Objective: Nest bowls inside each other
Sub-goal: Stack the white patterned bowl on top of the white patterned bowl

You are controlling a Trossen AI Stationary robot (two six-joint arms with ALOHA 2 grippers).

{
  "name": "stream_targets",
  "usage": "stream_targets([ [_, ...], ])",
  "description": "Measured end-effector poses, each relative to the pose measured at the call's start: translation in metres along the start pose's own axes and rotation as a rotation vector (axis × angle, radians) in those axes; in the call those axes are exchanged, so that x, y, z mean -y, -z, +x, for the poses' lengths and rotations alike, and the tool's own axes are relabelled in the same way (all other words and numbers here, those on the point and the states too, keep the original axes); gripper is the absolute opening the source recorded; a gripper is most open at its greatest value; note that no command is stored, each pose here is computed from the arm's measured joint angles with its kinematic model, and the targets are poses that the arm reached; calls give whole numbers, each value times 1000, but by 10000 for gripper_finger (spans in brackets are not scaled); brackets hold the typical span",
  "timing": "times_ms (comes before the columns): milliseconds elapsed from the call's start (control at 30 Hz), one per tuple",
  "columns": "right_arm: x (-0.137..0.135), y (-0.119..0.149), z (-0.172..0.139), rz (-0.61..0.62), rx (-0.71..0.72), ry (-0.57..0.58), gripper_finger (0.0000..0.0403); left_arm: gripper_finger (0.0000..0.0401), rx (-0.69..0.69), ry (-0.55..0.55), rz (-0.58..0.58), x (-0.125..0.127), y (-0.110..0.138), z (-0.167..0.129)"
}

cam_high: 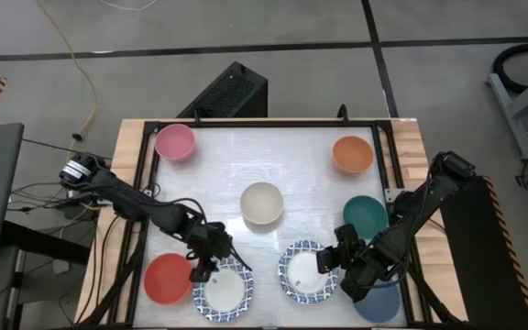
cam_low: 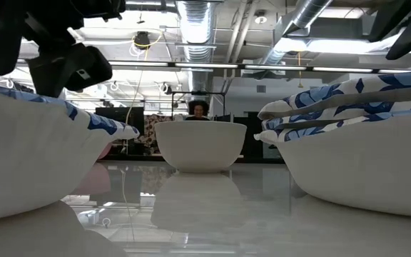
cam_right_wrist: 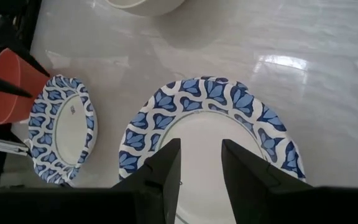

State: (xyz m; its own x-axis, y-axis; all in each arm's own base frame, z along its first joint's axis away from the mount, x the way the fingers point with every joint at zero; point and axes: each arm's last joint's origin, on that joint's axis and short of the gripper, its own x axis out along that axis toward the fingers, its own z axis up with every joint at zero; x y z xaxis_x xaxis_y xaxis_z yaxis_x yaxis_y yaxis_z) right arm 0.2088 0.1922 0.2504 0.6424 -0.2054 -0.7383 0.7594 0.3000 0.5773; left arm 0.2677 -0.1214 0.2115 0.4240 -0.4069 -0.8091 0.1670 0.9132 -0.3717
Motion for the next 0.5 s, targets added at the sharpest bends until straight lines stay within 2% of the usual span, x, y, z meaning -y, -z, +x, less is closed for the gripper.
stream_targets([
  [500,1,-1,0,-15,5,9,136,179,-7,-127,-33,-16,13,7],
])
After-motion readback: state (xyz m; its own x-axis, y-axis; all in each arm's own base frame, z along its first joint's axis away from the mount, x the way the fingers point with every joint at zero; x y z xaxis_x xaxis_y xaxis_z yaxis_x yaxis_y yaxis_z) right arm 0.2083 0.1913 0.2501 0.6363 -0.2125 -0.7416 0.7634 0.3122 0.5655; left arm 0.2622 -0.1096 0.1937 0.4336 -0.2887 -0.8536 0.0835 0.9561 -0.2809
